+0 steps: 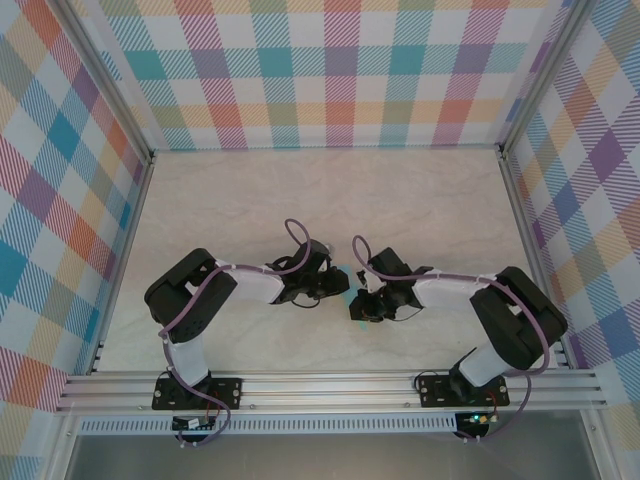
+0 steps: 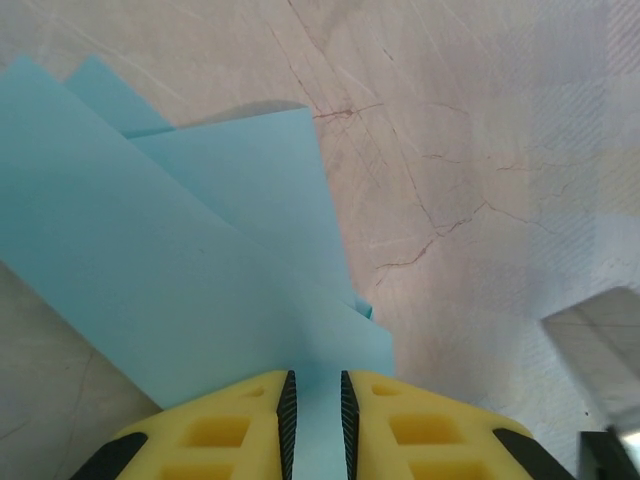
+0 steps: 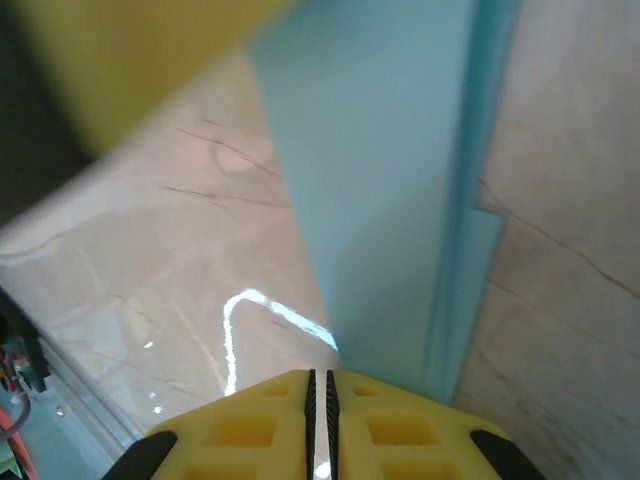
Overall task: Fold a paper plane with a square sheet of paper (pick it up from the middle)
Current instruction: Fold the wing for the fifth time at the center of the table.
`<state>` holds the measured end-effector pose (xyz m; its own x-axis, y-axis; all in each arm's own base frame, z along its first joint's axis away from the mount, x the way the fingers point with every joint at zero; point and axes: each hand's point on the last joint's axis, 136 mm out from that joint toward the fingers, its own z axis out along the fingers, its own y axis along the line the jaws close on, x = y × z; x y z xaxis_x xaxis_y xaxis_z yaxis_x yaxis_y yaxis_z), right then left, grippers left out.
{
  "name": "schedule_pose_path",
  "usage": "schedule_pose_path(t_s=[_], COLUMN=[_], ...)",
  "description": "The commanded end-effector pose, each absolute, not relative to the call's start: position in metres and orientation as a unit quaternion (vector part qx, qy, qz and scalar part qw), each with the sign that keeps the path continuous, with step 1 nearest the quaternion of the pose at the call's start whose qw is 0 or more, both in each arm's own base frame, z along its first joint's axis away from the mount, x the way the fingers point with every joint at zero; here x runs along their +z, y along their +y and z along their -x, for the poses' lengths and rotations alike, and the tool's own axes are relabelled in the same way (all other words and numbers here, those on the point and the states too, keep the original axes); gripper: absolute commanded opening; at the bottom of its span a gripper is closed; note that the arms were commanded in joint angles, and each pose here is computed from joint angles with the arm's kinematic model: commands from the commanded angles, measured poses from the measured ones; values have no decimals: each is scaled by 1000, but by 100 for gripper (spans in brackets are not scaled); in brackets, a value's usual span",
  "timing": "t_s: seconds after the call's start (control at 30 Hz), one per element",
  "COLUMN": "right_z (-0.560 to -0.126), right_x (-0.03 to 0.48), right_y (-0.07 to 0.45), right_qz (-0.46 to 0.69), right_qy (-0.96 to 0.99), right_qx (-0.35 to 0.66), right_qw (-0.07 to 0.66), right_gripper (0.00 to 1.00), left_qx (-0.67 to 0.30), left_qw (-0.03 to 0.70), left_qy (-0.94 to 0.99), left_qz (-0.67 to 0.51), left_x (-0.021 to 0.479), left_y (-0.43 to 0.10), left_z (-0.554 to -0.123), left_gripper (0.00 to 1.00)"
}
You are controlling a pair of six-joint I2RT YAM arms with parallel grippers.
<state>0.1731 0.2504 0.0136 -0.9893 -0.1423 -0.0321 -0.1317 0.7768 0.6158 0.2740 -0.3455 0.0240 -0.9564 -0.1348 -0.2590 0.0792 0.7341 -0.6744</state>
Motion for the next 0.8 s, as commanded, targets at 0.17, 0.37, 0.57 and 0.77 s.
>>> schedule_pose_path(t_s=[0.17, 0.37, 0.57, 0.77], right_z=[-138, -120, -106, -97], right_x=[5, -3, -4, 7], right_y=[229, 216, 199, 192], right_qz=[-49, -22, 1, 1], right_qy=[-943, -945, -951, -948], right_qx=[-325, -320, -304, -314], right_qw=[43, 63, 65, 52], right_gripper=[17, 18, 19, 27], left_qx=[-293, -292, -291, -292], left_qw=[128, 125, 126, 122], left_qy=[947, 948, 948, 949], left_qz=[21, 20, 19, 14], left_x=[-22, -23, -21, -22], left_y=[-323, -321, -319, -321], left_z=[-267, -266, -268, -269], left_gripper=[22, 22, 21, 21])
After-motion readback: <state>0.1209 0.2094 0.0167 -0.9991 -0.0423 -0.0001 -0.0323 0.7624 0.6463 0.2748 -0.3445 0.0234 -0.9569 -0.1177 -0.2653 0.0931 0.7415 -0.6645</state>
